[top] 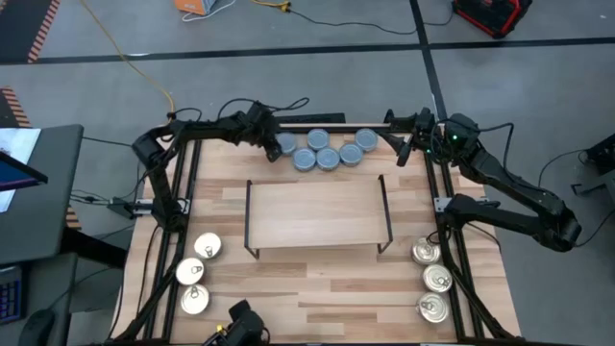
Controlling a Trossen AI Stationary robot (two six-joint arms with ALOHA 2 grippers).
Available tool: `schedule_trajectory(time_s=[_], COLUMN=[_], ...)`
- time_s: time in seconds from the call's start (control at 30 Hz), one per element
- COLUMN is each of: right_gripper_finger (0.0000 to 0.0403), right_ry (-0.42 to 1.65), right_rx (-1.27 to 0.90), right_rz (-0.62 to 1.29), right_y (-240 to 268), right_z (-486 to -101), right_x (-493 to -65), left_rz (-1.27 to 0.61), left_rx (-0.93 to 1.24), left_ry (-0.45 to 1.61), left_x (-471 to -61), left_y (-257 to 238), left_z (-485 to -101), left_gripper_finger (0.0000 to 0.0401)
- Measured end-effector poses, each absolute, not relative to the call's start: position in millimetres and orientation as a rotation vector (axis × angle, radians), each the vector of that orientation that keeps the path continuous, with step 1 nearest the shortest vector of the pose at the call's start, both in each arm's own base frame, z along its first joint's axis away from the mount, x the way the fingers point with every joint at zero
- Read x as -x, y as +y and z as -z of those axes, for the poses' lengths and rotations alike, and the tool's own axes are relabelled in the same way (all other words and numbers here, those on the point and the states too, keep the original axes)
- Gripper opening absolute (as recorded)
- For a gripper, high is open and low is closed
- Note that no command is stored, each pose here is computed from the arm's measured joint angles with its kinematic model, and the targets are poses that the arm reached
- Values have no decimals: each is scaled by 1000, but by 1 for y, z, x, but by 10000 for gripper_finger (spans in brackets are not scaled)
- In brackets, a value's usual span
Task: Stack canned seafood by type on shelf
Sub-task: Put the green tuna can on the shelf
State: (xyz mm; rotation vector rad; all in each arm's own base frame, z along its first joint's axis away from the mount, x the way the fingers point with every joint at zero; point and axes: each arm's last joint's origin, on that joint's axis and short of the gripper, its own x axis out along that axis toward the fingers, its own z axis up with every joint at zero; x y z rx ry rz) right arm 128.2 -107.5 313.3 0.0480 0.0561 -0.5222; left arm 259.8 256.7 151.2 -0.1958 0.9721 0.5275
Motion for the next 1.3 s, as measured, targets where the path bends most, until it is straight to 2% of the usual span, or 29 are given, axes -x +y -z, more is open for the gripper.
schedule_trajectory(time_s=[0.27,0.43,0.67,0.83,1.03,1.3], right_gripper_finger=[295,295,295,295,295,295], right_ry=[57,57,57,57,57,58], right_rx=[-49,-49,-50,-50,-50,-49], right_rz=[521,521,521,521,521,521], right_y=[-107,-107,-107,-107,-107,-107], right_z=[-313,-313,-313,-313,-313,-313], right_x=[-128,-128,-128,-128,-128,-128], left_rz=[-549,-614,-655,-668,-637,-609], left_rx=[275,294,291,413,580,616], left_ry=[1162,1200,1009,987,988,1001], left_x=[-238,-225,-218,-205,-194,-191], left_y=[242,234,232,245,265,272], left_z=[-161,-180,-219,-211,-183,-170], left_gripper_finger=[169,169,169,169,169,169])
